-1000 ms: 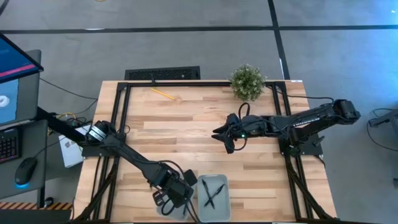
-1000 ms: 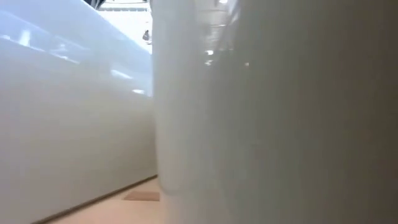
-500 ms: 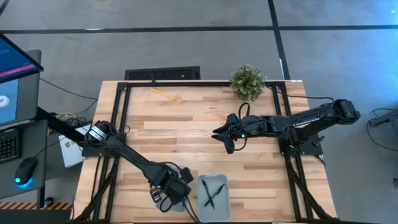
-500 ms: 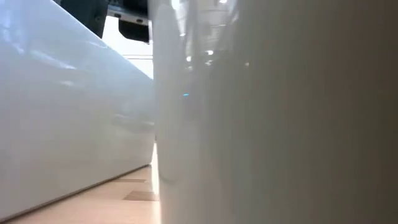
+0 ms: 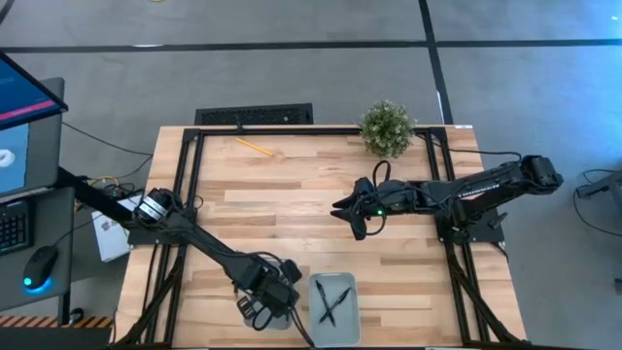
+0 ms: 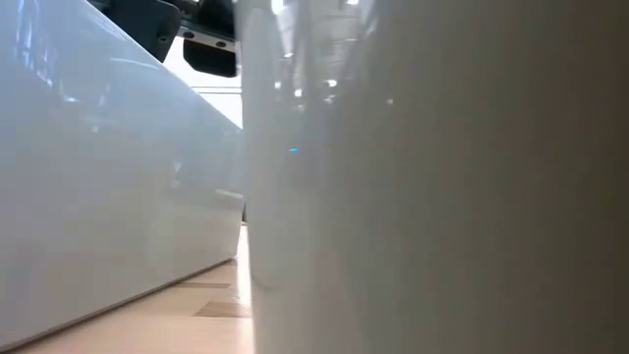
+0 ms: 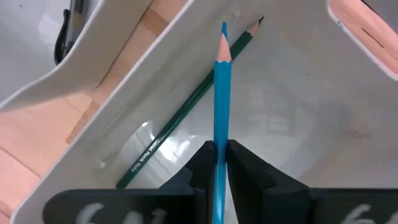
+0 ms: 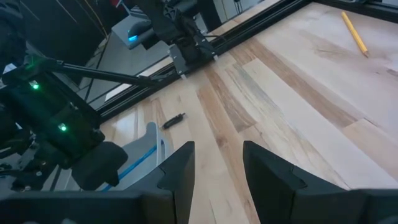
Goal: Sort pens & pencils
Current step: Put the blue pencil into the left gray bin, then put the yellow pencil into the left gray bin
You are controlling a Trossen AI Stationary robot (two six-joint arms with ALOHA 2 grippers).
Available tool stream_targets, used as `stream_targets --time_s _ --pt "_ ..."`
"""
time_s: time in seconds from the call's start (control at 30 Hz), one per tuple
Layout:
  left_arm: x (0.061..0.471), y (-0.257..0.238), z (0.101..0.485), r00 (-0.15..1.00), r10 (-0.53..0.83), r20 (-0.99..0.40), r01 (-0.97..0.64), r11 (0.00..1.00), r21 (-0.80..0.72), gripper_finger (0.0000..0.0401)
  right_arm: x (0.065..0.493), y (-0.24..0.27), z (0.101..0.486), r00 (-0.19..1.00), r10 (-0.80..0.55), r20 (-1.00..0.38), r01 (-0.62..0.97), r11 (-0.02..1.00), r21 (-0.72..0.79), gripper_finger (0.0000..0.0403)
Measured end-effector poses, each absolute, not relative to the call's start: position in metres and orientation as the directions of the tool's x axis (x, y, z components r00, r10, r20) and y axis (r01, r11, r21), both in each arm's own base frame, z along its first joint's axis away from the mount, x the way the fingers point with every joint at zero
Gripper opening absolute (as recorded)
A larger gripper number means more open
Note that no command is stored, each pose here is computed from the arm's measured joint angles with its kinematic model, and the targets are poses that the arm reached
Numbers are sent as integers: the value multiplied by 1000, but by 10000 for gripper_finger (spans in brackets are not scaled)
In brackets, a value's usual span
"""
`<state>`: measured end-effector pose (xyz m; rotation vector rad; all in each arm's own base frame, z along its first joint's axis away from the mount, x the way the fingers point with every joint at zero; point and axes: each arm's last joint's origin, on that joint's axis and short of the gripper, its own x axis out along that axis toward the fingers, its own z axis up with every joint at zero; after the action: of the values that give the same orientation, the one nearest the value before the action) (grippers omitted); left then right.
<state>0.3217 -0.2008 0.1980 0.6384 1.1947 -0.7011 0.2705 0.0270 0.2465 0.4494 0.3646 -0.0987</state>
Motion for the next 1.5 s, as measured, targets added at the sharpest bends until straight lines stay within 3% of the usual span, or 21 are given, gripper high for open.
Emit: stream_targets --time_s 0.33,0.77,0.9,1.13,1.5 --pt "324 -203 199 208 -216 -954 798 601 38 25 270 27 246 931 -14 -366 173 897 406 157" --pt "325 -202 199 241 -164 -957 750 657 77 87 270 27 246 930 -14 -367 173 897 406 157" --pt "326 -202 199 246 -177 -953 741 668 67 89 270 27 246 930 -14 -367 173 897 406 157" --pt "335 -210 204 350 -249 -903 647 762 41 89 270 27 246 930 -14 -367 173 897 406 157" --pt "339 -219 209 395 -336 -855 651 759 3 88 270 27 246 930 -12 -367 172 898 406 157"
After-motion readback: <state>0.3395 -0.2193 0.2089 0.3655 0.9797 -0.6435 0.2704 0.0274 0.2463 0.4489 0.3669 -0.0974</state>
